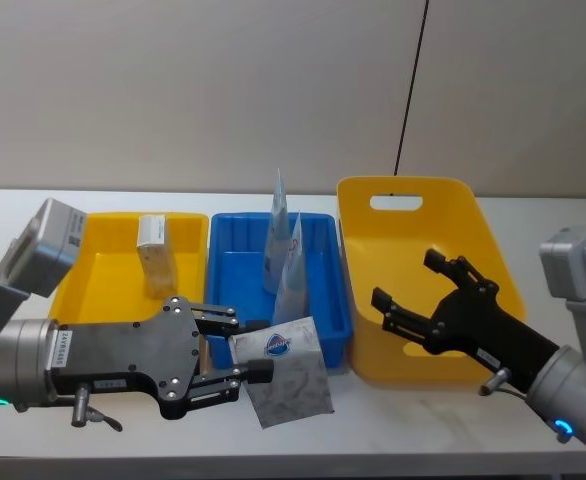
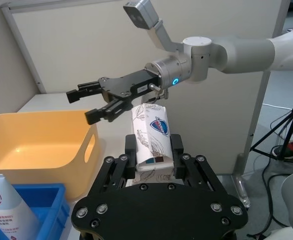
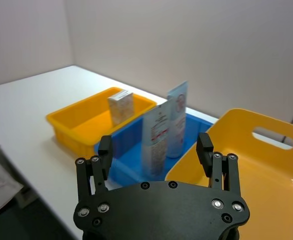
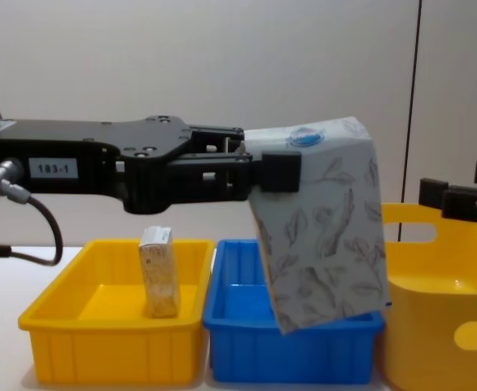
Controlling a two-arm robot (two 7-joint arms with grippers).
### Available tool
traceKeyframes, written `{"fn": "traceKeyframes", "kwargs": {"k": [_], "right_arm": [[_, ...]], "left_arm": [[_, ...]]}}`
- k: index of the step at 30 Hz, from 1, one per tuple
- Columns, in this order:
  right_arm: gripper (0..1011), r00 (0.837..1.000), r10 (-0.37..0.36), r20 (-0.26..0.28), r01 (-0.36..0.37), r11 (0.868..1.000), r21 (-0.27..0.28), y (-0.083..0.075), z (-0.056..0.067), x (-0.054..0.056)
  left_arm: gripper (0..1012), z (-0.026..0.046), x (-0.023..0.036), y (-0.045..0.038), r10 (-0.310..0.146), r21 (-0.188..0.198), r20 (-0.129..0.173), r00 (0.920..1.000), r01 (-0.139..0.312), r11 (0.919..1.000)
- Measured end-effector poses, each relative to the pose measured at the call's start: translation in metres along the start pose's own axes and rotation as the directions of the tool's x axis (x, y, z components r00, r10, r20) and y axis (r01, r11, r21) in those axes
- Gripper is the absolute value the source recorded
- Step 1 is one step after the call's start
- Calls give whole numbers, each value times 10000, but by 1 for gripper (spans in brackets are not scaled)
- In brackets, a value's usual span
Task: Bimanual collaborative sorting of washing and personal care products
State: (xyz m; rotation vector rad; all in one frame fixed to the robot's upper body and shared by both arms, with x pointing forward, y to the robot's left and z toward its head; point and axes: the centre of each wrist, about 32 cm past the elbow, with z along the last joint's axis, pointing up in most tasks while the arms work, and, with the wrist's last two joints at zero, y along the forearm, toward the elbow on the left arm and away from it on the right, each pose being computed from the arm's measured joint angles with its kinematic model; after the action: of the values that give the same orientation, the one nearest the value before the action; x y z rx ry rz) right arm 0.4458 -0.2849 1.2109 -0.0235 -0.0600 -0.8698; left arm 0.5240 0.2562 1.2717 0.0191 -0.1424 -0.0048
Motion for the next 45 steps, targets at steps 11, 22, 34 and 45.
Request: {"fn": "traceKeyframes", "kwargs": {"k": [11, 22, 34, 45], "right_arm": [[1002, 9846, 1746, 129, -1738, 9838, -448, -136, 135, 195], [1002, 9323, 3612, 177, -3574, 9277, -1080, -251, 295, 389], [1002, 8515, 5242, 130, -5143, 8397, -1745, -293, 439, 525], [1002, 8223, 5685, 238, -5576, 8134, -1659, -248, 450, 497]], "left_arm": [[366, 0, 0, 0, 1, 1, 0, 10000, -1, 10000], [366, 0, 0, 0, 2, 1, 0, 10000, -2, 10000], [366, 0, 0, 0, 2, 1, 1, 10000, -2, 10000], [366, 0, 0, 0, 2, 1, 0, 10000, -2, 10000]]}}
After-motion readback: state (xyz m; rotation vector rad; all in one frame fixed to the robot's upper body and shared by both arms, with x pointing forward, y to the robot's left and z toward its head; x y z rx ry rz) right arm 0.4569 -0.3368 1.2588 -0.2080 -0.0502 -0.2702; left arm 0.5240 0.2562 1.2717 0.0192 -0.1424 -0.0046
